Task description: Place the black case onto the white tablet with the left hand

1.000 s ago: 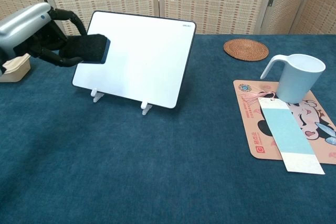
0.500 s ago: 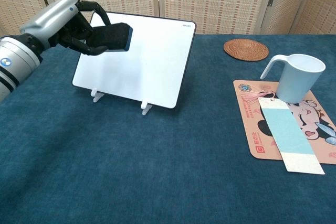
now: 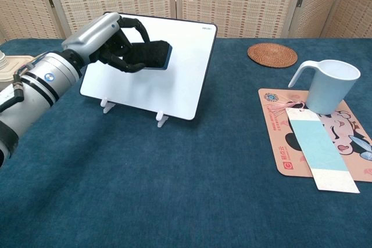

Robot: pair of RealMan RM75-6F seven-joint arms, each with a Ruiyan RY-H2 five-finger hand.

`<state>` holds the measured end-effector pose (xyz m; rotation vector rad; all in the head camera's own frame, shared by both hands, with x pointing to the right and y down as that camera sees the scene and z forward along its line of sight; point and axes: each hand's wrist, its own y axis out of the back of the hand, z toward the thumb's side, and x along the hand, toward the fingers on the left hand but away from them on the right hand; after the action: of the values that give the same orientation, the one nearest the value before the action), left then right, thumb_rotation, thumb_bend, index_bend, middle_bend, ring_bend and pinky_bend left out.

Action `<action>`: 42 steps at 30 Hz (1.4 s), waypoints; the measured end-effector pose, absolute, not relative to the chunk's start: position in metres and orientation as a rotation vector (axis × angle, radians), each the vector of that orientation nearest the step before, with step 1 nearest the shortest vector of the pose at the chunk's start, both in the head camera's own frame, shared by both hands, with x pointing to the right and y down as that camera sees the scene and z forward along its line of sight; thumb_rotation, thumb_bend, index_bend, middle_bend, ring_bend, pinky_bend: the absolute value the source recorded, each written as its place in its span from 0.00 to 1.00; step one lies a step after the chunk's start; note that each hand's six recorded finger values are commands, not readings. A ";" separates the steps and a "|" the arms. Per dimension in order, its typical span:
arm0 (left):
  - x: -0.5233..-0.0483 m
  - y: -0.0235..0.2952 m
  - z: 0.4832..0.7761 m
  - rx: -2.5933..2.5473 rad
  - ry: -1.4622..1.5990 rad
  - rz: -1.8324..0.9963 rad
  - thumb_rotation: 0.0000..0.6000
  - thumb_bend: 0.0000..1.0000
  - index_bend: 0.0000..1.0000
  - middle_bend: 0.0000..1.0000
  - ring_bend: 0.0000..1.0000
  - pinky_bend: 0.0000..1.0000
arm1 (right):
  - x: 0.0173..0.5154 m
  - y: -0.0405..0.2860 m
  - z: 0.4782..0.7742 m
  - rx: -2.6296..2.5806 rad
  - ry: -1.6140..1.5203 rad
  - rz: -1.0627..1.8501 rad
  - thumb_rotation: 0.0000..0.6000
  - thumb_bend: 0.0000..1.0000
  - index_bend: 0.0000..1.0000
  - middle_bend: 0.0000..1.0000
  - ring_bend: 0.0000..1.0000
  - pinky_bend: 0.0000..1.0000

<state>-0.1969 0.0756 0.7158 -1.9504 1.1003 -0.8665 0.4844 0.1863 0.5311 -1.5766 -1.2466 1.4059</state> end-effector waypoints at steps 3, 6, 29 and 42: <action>-0.195 0.075 0.721 -1.973 1.104 -0.868 1.00 0.35 0.49 1.00 1.00 1.00 | 0.487 0.186 0.531 -1.573 -1.255 1.413 1.00 0.23 0.00 0.00 0.00 0.00; -0.194 0.074 0.727 -2.000 1.118 -0.868 1.00 0.35 0.49 1.00 1.00 1.00 | 0.489 0.187 0.529 -1.570 -1.271 1.416 1.00 0.23 0.00 0.00 0.00 0.00; -0.179 0.075 0.753 -2.047 1.079 -0.911 1.00 0.34 0.36 1.00 1.00 1.00 | 0.498 0.189 0.524 -1.553 -1.315 1.424 1.00 0.23 0.00 0.00 0.00 0.00; -0.176 0.080 0.754 -2.042 1.064 -0.904 1.00 0.34 0.32 1.00 1.00 1.00 | 0.498 0.192 0.521 -1.551 -1.323 1.406 1.00 0.23 0.00 0.00 0.00 0.00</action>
<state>-0.1762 0.0800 0.7540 -2.0418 1.0636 -0.9041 0.4979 0.1922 0.5206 -1.5509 -1.3229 1.4056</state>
